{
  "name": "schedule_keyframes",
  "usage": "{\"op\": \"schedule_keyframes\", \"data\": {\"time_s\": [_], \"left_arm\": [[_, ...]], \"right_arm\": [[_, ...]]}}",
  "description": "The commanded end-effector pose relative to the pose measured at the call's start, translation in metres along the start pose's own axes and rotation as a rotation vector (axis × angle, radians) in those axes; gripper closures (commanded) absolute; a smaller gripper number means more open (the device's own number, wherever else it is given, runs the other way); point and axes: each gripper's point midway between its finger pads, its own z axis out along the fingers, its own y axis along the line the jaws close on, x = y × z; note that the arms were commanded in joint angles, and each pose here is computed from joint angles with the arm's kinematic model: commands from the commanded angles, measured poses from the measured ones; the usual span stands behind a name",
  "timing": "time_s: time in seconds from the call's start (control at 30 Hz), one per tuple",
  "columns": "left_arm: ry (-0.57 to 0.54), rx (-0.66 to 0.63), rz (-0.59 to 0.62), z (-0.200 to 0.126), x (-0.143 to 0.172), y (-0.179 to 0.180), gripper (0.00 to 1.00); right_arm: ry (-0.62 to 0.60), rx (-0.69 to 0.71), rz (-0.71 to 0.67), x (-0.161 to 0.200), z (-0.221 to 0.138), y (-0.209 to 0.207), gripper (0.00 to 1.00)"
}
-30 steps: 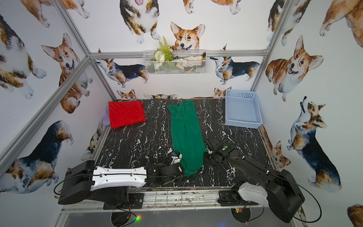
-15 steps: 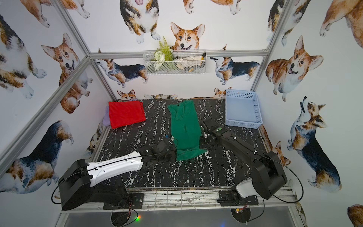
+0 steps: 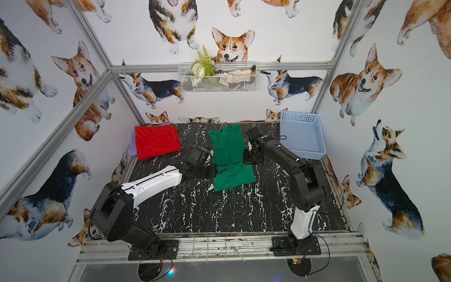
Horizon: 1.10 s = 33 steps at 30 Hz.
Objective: Fold and stack t-shirts
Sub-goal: Fold the T-shirt.
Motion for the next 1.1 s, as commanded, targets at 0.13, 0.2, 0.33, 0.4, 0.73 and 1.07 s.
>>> {"op": "schedule_keyframes", "data": {"time_s": [0.13, 0.2, 0.33, 0.4, 0.73, 1.07], "left_arm": [[0.02, 0.034, -0.001, 0.025, -0.026, 0.022, 1.0], [0.014, 0.057, 0.003, 0.032, -0.04, 0.027, 0.85], [0.005, 0.098, 0.0, 0.038, -0.064, 0.034, 0.7], [-0.015, 0.109, -0.005, 0.032, -0.07, 0.033, 0.68], [-0.014, 0.155, -0.069, 0.001, -0.021, 0.019, 0.65], [0.059, 0.153, -0.131, 0.012, 0.05, 0.032, 0.64]], "right_arm": [[0.038, 0.01, -0.006, -0.028, 0.024, 0.0, 1.0], [0.043, 0.014, 0.008, -0.041, 0.03, -0.004, 0.96], [0.059, 0.045, 0.009, -0.053, 0.031, -0.011, 0.62], [0.056, 0.042, 0.006, -0.052, 0.029, -0.011, 0.6], [0.071, -0.001, 0.041, 0.002, 0.03, -0.022, 0.59], [0.106, -0.012, 0.051, 0.043, 0.04, -0.037, 0.56]]}}
